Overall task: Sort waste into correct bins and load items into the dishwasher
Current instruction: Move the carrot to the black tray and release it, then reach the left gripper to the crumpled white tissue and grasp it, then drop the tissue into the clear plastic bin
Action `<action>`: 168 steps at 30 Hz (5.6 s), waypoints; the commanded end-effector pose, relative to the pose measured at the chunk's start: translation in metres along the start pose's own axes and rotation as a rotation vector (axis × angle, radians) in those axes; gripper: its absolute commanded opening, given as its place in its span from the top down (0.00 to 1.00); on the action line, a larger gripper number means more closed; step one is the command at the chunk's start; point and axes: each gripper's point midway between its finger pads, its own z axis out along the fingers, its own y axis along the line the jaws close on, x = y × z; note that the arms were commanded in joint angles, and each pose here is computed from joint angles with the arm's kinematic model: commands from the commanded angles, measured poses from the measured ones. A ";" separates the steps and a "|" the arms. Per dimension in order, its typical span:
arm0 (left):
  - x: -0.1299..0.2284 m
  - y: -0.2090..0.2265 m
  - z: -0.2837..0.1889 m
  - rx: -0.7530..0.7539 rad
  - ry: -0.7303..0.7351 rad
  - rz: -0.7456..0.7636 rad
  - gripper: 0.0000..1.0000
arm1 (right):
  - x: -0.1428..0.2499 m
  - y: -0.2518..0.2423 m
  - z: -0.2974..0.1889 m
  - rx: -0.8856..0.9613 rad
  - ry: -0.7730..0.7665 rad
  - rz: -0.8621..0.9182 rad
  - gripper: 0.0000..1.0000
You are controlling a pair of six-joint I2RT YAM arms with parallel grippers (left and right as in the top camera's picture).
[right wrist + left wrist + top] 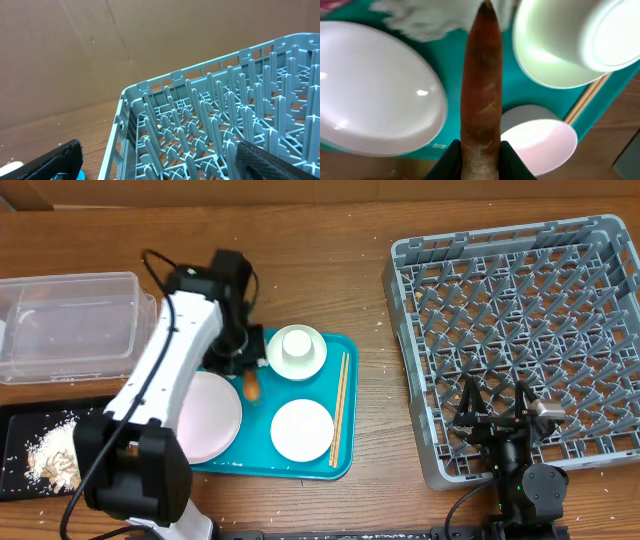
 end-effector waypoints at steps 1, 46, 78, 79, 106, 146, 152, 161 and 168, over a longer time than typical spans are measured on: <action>-0.025 0.056 -0.047 -0.154 -0.115 -0.167 0.96 | 0.002 -0.001 0.000 0.002 -0.002 0.001 0.00; 0.039 0.345 0.044 -0.064 0.043 -1.141 0.73 | 0.002 -0.001 0.000 0.002 -0.002 0.001 0.00; -0.076 0.195 -0.137 0.268 -0.473 -0.559 0.08 | 0.002 -0.001 0.000 0.001 -0.002 0.001 0.00; -0.080 0.174 -0.133 0.276 -0.455 -0.514 0.00 | 0.002 -0.001 0.000 0.001 -0.002 0.001 0.00; -0.090 0.026 0.085 -0.100 0.115 0.223 0.49 | 0.002 -0.001 0.000 0.001 -0.002 0.001 0.00; -0.148 0.282 -0.128 -0.298 -0.442 -0.704 0.37 | 0.002 -0.001 0.000 0.001 -0.002 0.001 0.00; -0.142 0.188 -0.110 0.155 -0.274 -0.479 0.69 | 0.002 -0.001 0.000 0.002 -0.002 0.001 0.00; -0.127 0.090 -0.067 -0.024 -0.118 -0.042 0.36 | 0.002 -0.001 0.000 0.002 -0.002 0.001 0.00; -0.086 0.070 0.004 -0.096 0.132 0.048 0.33 | 0.002 -0.001 0.000 0.001 -0.002 0.001 0.00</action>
